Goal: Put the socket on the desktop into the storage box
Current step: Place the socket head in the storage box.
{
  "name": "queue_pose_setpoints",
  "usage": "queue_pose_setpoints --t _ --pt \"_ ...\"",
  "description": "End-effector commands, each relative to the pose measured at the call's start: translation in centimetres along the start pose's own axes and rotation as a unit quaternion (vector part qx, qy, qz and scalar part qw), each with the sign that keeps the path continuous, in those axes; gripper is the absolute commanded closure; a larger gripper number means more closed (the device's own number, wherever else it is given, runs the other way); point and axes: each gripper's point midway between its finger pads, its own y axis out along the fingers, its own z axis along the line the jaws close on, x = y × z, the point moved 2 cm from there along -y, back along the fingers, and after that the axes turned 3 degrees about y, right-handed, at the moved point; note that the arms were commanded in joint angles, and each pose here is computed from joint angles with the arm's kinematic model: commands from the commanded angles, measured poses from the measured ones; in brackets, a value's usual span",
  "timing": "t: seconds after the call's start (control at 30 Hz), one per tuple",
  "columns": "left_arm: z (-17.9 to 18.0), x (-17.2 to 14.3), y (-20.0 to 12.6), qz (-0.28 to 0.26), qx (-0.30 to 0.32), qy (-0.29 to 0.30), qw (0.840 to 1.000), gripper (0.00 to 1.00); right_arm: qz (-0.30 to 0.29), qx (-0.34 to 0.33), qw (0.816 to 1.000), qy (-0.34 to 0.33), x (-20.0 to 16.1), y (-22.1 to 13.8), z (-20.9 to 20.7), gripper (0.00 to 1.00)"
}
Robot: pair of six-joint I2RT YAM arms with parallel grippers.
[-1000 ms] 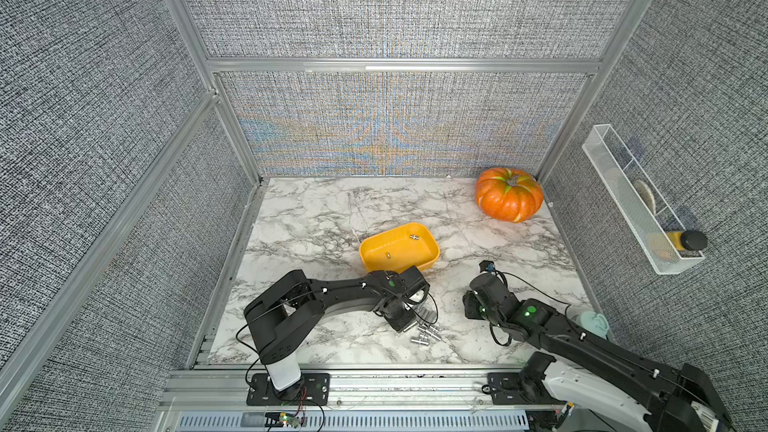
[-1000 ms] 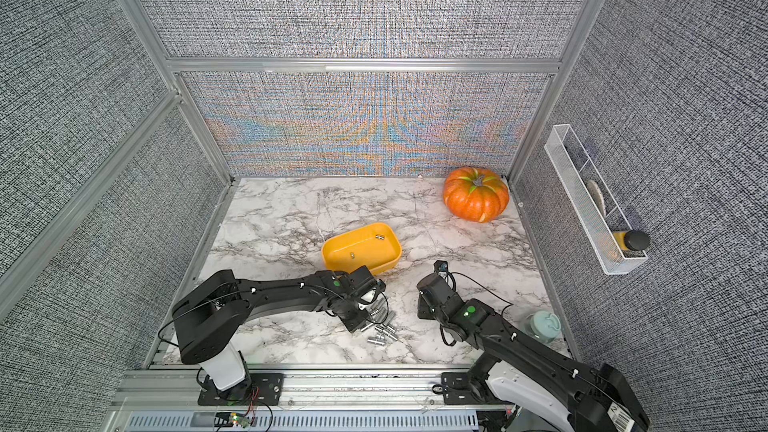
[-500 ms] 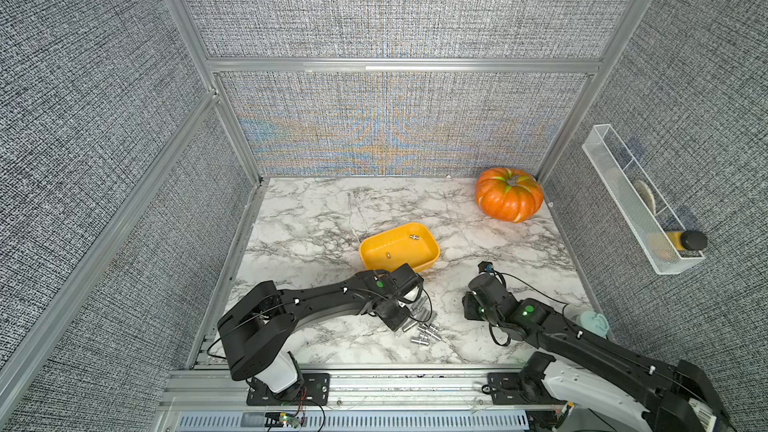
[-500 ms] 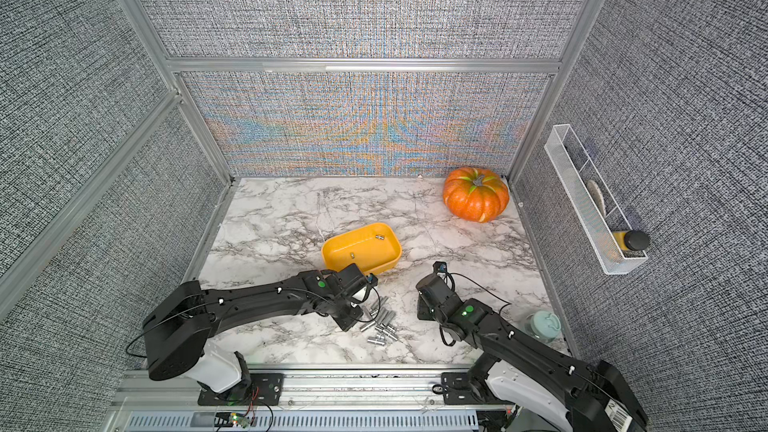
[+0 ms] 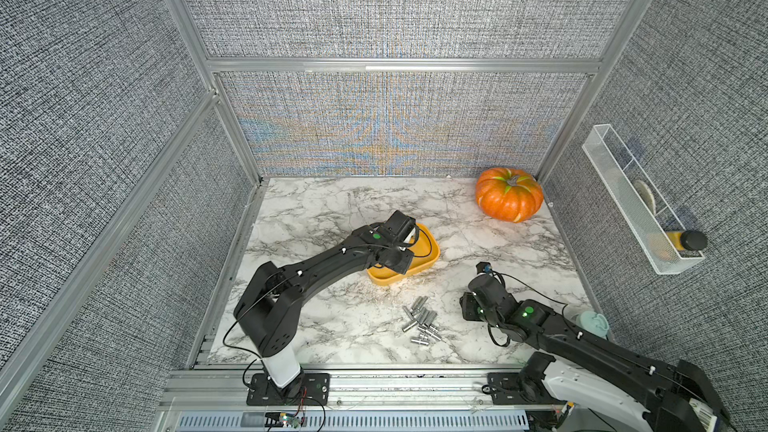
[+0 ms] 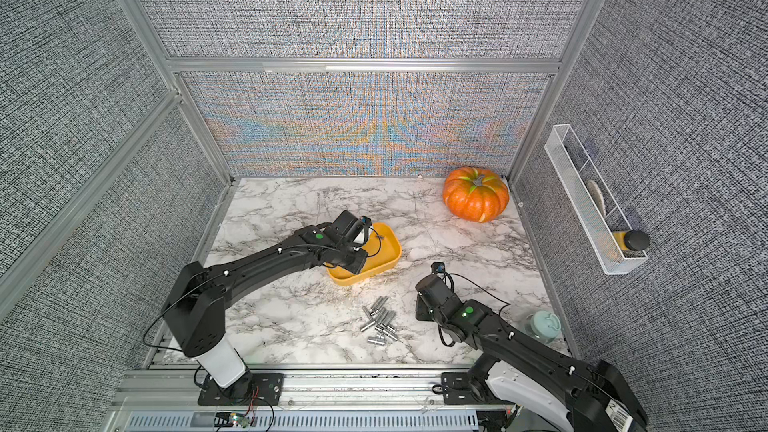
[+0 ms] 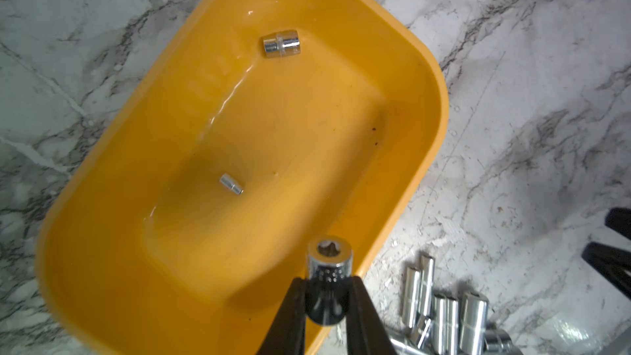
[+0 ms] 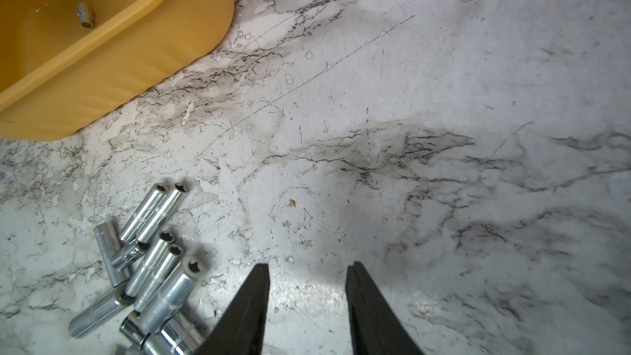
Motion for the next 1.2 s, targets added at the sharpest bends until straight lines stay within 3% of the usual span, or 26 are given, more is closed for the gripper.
queue_pose_setpoints --t 0.0,0.2,0.37,0.57,0.73,0.9,1.17 --pt "1.4 0.7 2.2 0.013 0.007 -0.028 0.999 0.92 -0.002 0.008 1.000 0.010 0.0 -0.1 0.3 0.57" --pt "4.2 0.1 6.2 0.042 0.038 -0.070 0.996 0.90 0.004 0.012 1.000 0.006 -0.4 -0.3 0.5 0.57" --pt "4.7 1.0 6.7 0.029 0.039 -0.082 0.995 0.68 0.015 0.022 1.000 -0.006 -0.8 -0.2 1.1 0.57" --pt "5.0 1.1 6.7 0.028 0.043 -0.087 0.995 0.50 0.029 0.034 0.998 -0.035 -1.2 0.1 2.4 0.57" --pt "5.1 3.2 4.0 -0.009 0.047 -0.093 0.995 0.46 0.038 0.066 0.993 -0.087 -1.6 0.2 4.7 0.56" --pt "4.3 4.6 -1.9 -0.076 0.025 -0.105 0.991 0.43 0.043 0.099 0.980 -0.169 -2.6 -0.4 7.5 0.51" --pt "2.9 -0.9 -6.4 -0.112 -0.033 -0.130 0.985 0.39 0.056 0.101 0.962 -0.247 -3.8 0.1 9.1 0.43"
